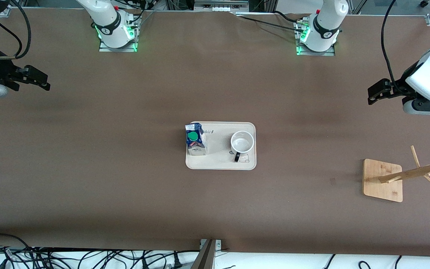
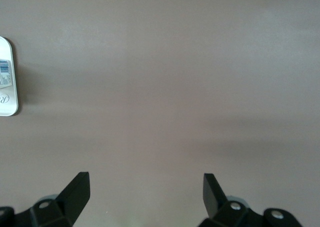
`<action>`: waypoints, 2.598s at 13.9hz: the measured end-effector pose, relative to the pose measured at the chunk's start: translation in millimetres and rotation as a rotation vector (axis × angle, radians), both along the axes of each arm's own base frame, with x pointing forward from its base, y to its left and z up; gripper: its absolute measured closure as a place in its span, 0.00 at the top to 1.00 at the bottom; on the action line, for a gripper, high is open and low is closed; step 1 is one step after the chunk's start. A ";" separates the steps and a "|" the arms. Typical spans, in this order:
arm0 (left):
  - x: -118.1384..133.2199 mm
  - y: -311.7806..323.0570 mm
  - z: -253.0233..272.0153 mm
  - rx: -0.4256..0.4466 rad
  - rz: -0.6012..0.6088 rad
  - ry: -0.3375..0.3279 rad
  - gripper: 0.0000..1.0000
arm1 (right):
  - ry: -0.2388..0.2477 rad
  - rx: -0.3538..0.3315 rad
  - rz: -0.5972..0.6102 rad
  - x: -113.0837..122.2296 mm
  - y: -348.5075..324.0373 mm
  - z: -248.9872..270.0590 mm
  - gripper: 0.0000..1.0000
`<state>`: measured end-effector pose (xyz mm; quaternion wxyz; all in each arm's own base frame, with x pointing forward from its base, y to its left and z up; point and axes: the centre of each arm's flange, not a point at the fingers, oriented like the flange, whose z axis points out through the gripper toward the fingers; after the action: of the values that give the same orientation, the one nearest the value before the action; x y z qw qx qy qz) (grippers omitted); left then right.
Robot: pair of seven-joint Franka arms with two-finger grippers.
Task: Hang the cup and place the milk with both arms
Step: 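Move the right gripper toward the milk carton on the tray, then lower the right gripper and grasp the blue milk carton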
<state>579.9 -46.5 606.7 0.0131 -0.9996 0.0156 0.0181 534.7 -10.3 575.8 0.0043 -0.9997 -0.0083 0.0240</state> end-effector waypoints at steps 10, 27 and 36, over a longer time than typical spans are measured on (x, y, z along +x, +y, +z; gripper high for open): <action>0.8 -0.7 -2.3 0.000 -0.001 0.005 1.00 | -0.004 0.000 0.006 0.3 3.4 1.7 1.00; -3.6 -71.9 -14.7 -0.007 -0.123 0.027 1.00 | 0.068 0.033 0.079 55.2 107.9 -44.7 1.00; 0.1 -52.8 -15.0 -0.007 -0.089 0.027 1.00 | -0.001 0.120 -0.122 86.4 294.5 -89.6 1.00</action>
<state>580.0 -99.3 591.7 0.0104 -0.9976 0.0605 0.0310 621.2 284.2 486.2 0.0654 -0.9963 0.0512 0.0227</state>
